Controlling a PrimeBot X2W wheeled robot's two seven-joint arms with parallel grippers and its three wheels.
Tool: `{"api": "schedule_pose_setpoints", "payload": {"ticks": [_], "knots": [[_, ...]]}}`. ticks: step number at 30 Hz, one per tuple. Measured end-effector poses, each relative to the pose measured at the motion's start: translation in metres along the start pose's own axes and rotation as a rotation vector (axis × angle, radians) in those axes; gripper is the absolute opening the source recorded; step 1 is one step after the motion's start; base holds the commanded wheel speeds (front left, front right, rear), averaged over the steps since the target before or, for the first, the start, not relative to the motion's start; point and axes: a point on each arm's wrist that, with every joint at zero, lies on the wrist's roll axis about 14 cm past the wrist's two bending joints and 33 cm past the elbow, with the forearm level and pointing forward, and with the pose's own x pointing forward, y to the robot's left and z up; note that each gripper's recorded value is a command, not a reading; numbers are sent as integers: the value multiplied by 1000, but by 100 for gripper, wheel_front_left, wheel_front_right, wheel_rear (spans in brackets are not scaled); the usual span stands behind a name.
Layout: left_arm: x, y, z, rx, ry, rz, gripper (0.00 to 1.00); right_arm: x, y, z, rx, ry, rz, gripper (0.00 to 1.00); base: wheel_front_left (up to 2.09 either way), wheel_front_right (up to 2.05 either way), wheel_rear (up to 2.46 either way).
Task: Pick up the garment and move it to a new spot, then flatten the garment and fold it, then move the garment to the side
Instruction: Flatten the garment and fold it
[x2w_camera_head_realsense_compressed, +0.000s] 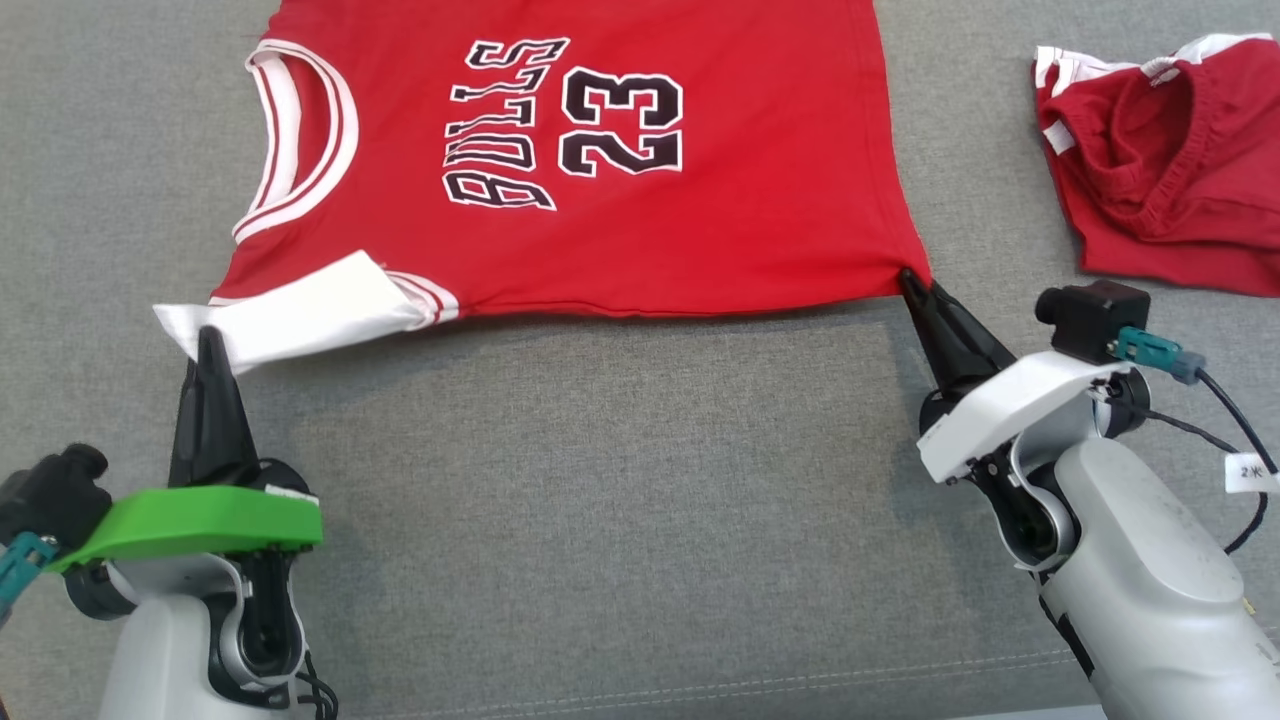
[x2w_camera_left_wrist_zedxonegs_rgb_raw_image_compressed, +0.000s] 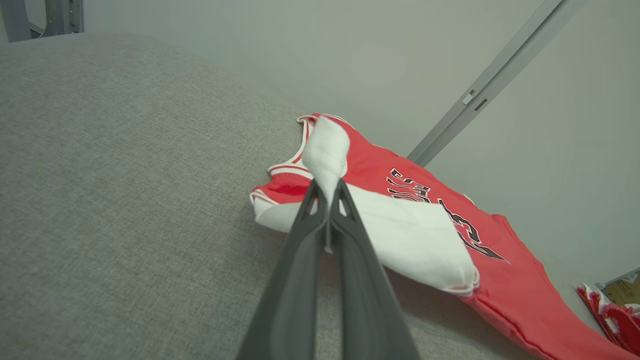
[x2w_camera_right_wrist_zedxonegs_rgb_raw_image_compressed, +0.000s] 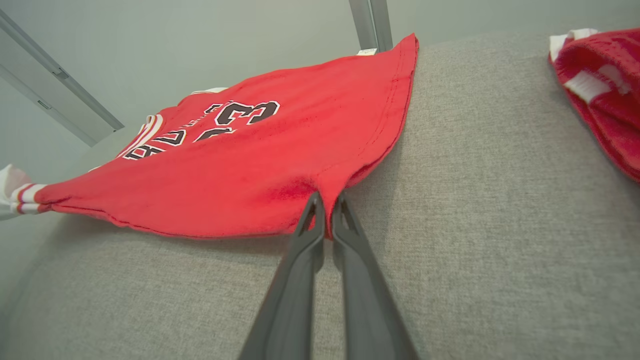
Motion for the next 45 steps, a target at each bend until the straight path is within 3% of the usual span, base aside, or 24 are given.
{"api": "schedule_pose_setpoints", "payload": {"ticks": [6, 21, 41, 42, 43, 44, 45], "knots": [[-19, -2, -18, -14, 60, -33, 0, -10, -5, 12, -4, -79, -21, 0, 0, 0, 0], [-74, 8, -52, -37, 187, -32, 0, -62, -15, -21, 11, -11, -87, 0, 0, 0, 0], [-93, 12, -72, -47, 256, -22, 0, -74, -15, -52, 20, 74, -109, 0, 0, 0, 0], [-93, 12, -72, -50, 257, -22, 5, -75, -15, -52, 19, 76, -108, 0, 0, 0, 0], [-94, 12, -73, -51, 258, -21, 27, -75, -15, -53, 16, 77, -108, 6, 0, 0, 0], [-94, 12, -73, -52, 259, -21, 45, -75, -15, -53, 13, 79, -107, 18, 0, 0, 0], [-94, 12, -73, -59, 259, -22, 56, -76, -15, -54, 11, 81, -108, 34, 0, 0, 0]]}}
